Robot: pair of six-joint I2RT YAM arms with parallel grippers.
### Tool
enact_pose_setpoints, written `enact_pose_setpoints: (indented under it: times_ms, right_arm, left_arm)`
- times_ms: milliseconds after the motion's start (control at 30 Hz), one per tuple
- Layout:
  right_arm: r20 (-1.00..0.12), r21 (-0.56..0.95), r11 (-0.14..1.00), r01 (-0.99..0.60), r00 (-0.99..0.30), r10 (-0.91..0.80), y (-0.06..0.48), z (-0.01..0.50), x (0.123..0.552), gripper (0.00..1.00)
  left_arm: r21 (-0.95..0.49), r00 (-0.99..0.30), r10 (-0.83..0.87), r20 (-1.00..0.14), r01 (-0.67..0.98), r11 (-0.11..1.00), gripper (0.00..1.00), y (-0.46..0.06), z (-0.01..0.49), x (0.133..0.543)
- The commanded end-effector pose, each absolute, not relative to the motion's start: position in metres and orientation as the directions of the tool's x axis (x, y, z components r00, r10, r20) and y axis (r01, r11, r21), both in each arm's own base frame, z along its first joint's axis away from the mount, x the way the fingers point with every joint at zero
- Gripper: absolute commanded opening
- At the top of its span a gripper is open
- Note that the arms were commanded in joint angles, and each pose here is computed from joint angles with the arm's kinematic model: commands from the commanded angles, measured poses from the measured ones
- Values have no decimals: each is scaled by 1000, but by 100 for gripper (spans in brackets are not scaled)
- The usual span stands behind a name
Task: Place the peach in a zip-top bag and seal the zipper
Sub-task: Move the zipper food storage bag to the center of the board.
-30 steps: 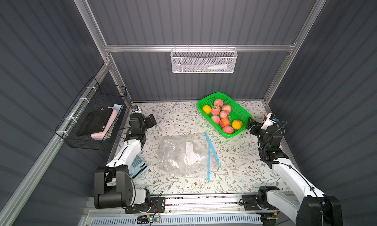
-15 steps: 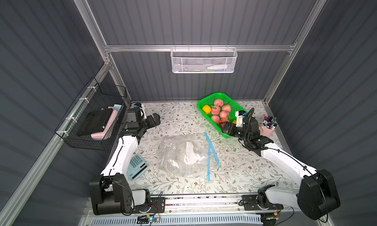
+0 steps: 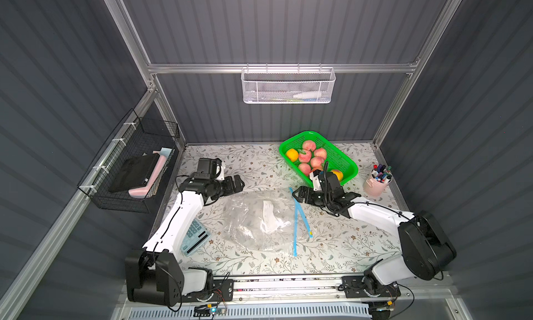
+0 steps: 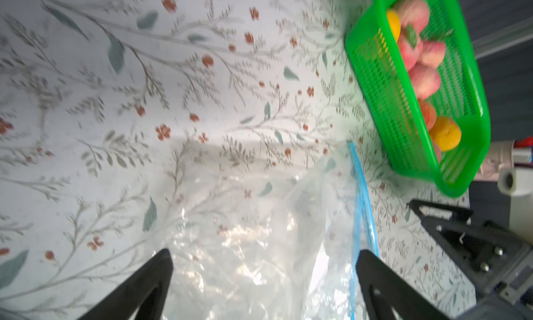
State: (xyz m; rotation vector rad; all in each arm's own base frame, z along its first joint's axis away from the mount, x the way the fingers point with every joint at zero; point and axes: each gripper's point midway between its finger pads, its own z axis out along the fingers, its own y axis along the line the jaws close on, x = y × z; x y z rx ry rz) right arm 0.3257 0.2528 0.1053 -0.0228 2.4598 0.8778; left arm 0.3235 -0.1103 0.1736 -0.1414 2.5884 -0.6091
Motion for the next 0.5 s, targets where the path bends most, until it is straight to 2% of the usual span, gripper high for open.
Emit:
enact_pose_setpoints:
  times_ms: [0, 133, 233, 467]
  right_arm:
    - [-498, 625, 752, -210, -849, 177, 267, 121, 336, 93]
    - [-501, 611, 761, -215, -850, 162, 270, 115, 343, 93]
    - [-492, 612, 761, -215, -857, 154, 274, 111, 346, 92]
    - [-487, 614, 761, -207, -859, 159, 273, 111, 345, 92]
  left_arm:
    - [-470, -941, -209, -266, -62, 880, 98, -116, 153, 276]
    - [-558, -952, -219, -215, -65, 828, 96, -131, 139, 262]
    - [-527, -959, -226, -173, -104, 843, 83, -127, 121, 262]
    - [-392, -943, -221, -248, -111, 913, 25, -107, 117, 295]
